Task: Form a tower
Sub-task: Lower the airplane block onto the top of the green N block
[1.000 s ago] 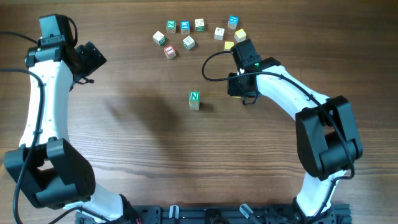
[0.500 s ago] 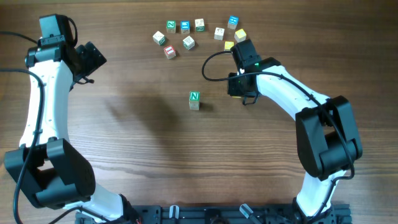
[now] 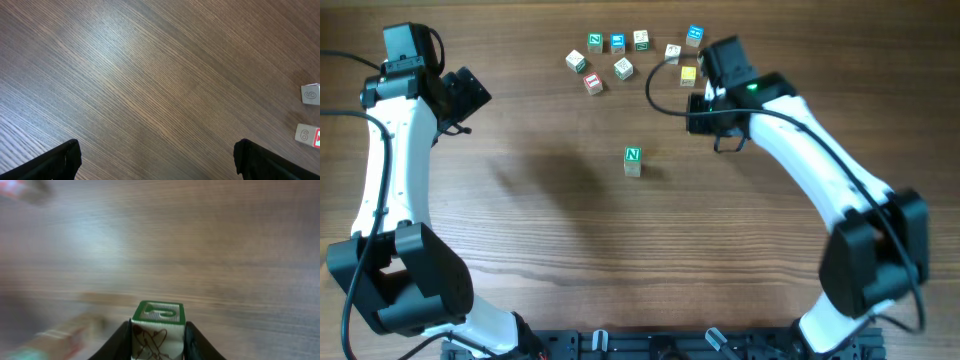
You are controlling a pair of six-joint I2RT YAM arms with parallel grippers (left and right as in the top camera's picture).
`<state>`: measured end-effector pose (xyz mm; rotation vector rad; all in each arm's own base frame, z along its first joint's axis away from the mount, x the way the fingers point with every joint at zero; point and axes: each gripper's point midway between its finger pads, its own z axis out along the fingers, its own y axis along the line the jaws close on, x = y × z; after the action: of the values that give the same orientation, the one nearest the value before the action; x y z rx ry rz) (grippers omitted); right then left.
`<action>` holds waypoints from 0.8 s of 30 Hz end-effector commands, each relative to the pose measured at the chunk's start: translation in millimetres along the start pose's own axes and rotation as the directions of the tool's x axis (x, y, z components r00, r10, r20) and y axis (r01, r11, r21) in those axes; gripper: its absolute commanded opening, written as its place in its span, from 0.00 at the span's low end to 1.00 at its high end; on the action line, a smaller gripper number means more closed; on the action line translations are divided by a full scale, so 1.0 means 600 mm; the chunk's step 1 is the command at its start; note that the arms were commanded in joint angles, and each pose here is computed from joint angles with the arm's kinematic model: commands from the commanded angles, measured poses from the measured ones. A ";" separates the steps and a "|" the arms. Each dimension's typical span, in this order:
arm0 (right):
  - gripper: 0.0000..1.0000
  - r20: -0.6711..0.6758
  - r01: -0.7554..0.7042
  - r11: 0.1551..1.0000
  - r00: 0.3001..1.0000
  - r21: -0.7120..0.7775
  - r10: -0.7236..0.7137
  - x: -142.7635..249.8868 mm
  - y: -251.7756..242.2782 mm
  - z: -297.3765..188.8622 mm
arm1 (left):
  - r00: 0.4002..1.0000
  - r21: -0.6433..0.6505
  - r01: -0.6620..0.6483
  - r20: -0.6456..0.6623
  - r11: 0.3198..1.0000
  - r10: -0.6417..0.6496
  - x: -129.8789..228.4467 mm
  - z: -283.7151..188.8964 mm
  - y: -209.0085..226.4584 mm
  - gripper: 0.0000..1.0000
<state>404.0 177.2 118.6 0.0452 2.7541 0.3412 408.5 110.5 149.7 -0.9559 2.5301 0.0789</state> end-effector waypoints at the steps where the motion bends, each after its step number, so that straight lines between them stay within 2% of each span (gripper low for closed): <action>1: 0.17 0.061 -0.047 0.985 0.996 -0.166 0.058 -0.023 0.056 -0.096 | 0.999 0.006 -0.005 0.034 1.000 0.005 -0.014 -0.017 0.000 1.00; 5: 0.16 0.023 -0.110 0.973 0.993 -0.203 0.117 -0.003 0.075 -0.120 | 0.999 0.006 -0.005 0.034 1.000 0.005 -0.014 -0.017 0.000 1.00; 8: 0.16 0.020 -0.077 0.975 0.996 -0.207 0.082 0.010 0.098 -0.118 | 0.999 0.006 -0.005 0.034 1.000 0.005 -0.014 -0.017 0.000 1.00; 12: 0.15 0.068 -0.076 0.990 0.994 -0.122 0.085 0.026 0.120 -0.113 | 0.999 0.006 -0.005 0.034 1.000 0.005 -0.014 -0.017 0.000 1.00; 17: 0.15 0.176 0.005 0.999 0.984 -0.043 0.002 0.052 0.177 -0.115 | 0.999 0.006 -0.006 0.034 1.000 0.005 -0.014 -0.017 0.000 1.00; 24: 0.15 0.167 0.077 0.993 0.984 -0.092 -0.061 0.086 0.234 -0.110 | 0.999 0.006 -0.005 0.034 1.000 0.005 -0.014 -0.017 0.000 1.00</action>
<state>325.5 297.5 194.2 -0.0719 2.5873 0.4479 408.4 110.5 149.7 -0.9555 2.5307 0.0791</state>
